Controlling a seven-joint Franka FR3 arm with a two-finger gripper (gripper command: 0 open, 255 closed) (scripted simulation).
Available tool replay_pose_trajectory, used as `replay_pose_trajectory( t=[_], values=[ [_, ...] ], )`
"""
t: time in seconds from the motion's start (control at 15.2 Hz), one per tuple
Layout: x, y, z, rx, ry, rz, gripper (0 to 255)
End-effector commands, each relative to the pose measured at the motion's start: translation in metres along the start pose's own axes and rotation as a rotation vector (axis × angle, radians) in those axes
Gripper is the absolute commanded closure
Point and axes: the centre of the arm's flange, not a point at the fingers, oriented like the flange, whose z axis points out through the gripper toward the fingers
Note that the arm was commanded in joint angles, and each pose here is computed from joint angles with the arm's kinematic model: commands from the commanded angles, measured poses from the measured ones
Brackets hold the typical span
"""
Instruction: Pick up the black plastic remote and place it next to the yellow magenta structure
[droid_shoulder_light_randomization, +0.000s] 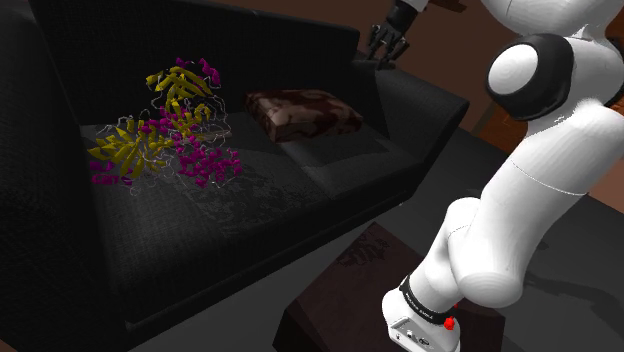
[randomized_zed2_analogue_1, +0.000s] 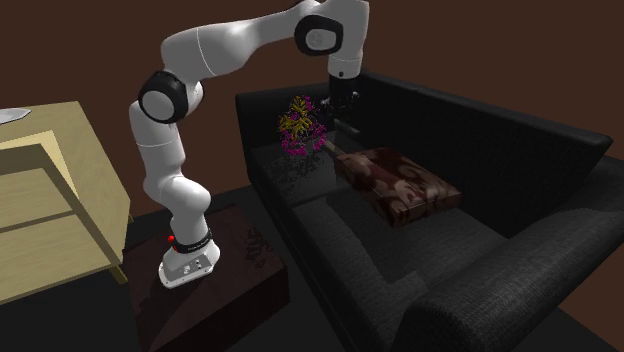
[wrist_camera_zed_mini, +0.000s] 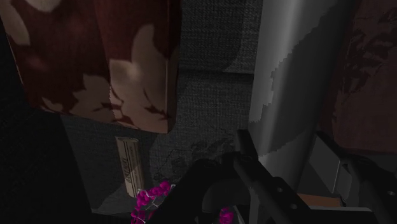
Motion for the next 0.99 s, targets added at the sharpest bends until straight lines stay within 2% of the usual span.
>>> replay_pose_trajectory(
  t=[0.0,0.26,0.92],
  values=[
    [0.002,0.001,-0.010,0.000,0.000,-0.001,255],
    [0.006,0.003,-0.027,0.000,0.000,-0.001,255],
    [0.133,-0.021,0.000,0.000,0.000,-0.001,255]
  ],
)
